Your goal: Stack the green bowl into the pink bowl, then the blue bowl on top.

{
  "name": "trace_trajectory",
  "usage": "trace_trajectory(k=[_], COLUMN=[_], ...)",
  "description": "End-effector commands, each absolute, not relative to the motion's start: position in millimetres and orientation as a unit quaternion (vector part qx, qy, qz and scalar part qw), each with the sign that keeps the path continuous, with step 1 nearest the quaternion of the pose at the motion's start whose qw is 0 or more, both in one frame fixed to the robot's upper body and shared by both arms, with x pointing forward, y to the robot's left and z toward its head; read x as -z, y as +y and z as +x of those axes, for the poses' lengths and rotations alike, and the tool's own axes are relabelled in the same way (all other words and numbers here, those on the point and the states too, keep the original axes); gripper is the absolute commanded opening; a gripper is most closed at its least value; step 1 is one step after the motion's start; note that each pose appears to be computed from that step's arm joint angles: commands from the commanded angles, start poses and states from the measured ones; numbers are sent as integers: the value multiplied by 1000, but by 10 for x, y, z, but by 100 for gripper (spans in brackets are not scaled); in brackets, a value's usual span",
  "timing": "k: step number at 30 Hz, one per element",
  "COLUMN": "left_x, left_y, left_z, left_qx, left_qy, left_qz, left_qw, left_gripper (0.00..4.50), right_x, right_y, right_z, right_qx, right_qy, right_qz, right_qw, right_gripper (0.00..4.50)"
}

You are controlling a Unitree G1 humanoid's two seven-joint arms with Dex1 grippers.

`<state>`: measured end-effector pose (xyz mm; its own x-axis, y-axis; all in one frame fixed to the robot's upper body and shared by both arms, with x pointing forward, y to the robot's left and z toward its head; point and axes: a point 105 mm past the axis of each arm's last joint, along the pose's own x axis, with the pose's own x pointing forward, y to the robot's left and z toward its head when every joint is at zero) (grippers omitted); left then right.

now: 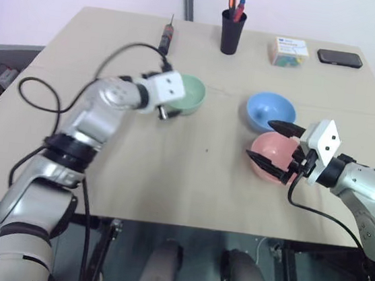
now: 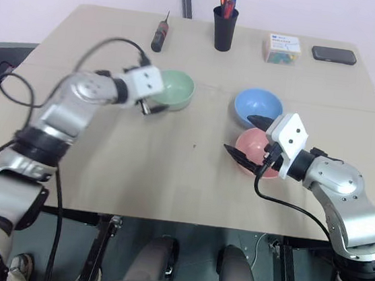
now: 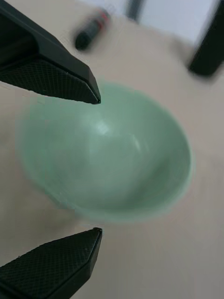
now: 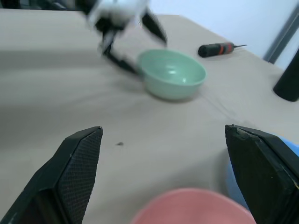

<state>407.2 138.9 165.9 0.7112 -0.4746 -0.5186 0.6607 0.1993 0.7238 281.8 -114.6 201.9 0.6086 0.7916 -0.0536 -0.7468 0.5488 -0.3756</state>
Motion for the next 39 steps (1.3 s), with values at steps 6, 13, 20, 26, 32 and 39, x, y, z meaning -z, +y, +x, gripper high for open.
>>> trace_trajectory(k=[6,13,20,26,32,39], left_x=[-1770,-2045,-2408,-2242,-2108,-2302], left_y=[1269,996,318,-147,-359,-111], left_z=[4161,3868,3256,3112,3046,3229], left_qx=[395,485,640,713,750,700], left_qy=[80,12,-100,-122,-126,-131], left_qz=[523,494,436,427,425,423], left_qw=[751,721,625,543,491,560], left_gripper=[59,22,22,22,161,268], right_x=[-2285,-2232,-1942,-1861,-1906,-1936], right_y=[-1196,-1414,-1924,-2138,-2058,-1936], right_z=[2774,2728,2383,2056,2008,2118], right_qx=[-404,-361,-270,-197,-186,-202], right_qy=[-115,-100,-24,4,-9,-25], right_qz=[-209,-229,-245,-243,-245,-235], right_qw=[883,899,931,950,951,951], right_gripper=[450,450,450,450,450,450])
